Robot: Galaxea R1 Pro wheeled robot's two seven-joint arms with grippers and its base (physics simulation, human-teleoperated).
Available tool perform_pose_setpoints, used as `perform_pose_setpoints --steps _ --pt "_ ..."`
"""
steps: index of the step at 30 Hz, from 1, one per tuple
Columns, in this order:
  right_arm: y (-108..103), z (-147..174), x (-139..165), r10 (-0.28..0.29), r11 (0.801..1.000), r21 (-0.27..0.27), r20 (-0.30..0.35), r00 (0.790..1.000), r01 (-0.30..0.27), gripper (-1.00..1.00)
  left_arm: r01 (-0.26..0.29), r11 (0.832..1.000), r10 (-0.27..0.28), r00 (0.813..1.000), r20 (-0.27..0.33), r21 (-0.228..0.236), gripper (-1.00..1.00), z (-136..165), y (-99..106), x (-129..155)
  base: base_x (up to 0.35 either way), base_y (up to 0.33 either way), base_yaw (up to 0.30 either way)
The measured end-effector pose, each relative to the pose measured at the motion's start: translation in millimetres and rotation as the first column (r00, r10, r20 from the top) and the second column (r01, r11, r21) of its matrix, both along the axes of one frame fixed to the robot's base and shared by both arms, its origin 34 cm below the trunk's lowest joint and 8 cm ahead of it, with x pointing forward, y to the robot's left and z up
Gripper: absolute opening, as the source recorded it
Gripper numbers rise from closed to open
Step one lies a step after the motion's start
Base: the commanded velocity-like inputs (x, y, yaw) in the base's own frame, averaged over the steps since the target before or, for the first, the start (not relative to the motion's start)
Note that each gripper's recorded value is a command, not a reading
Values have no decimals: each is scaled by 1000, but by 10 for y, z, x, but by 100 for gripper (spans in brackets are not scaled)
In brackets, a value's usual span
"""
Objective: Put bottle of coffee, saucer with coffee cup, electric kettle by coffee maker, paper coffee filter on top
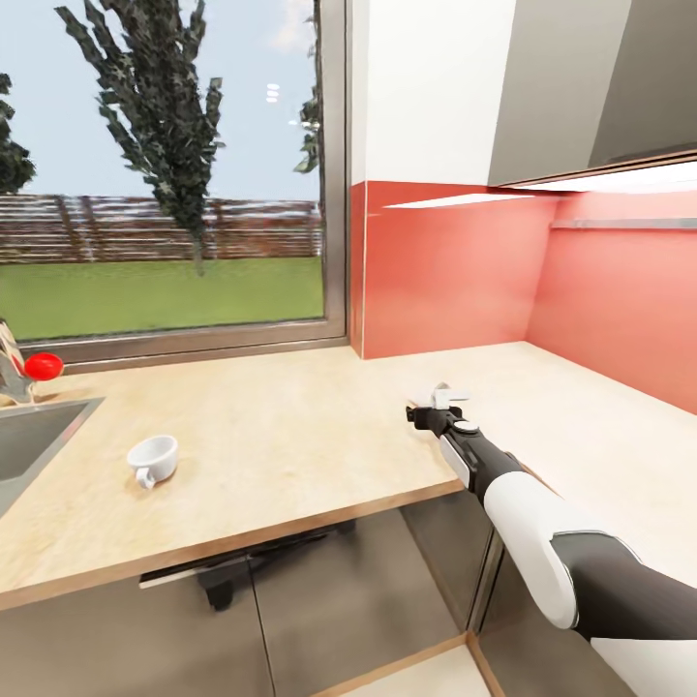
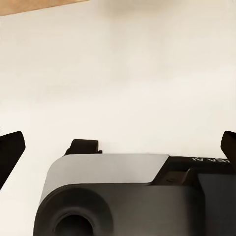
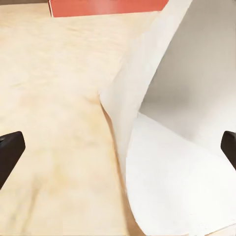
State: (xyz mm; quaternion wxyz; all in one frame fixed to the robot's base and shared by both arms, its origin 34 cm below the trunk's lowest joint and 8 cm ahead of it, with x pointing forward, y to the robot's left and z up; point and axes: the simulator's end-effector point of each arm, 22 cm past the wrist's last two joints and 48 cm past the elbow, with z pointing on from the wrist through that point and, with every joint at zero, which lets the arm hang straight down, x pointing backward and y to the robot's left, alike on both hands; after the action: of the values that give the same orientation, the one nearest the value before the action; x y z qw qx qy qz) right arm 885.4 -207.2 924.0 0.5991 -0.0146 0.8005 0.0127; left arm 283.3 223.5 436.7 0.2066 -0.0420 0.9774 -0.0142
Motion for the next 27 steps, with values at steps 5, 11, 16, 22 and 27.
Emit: perform_pose_setpoints --steps 5,11,16,22,27 --pt "-8 -2 2 -1 1000 -1 0 1000 1 100 0 1000 0 1000 0 0 100 0 -1 2 36 28 0" --pt "-9 -7 1 -1 1000 -1 -2 1000 1 100 0 1000 0 1000 0 0 100 -1 -1 1 3 2 0" --pt "-9 -6 1 -1 1000 -1 -2 1000 1 100 0 1000 0 1000 0 0 100 -1 0 2 0 0 0" --pt "-10 -2 1 -1 1000 -1 -1 1000 1 100 0 1000 0 1000 0 0 100 0 0 0 32 0 0" --pt "-10 -2 2 -1 1000 -1 0 1000 1 100 0 1000 0 1000 0 0 100 -1 0 1 10 0 0"
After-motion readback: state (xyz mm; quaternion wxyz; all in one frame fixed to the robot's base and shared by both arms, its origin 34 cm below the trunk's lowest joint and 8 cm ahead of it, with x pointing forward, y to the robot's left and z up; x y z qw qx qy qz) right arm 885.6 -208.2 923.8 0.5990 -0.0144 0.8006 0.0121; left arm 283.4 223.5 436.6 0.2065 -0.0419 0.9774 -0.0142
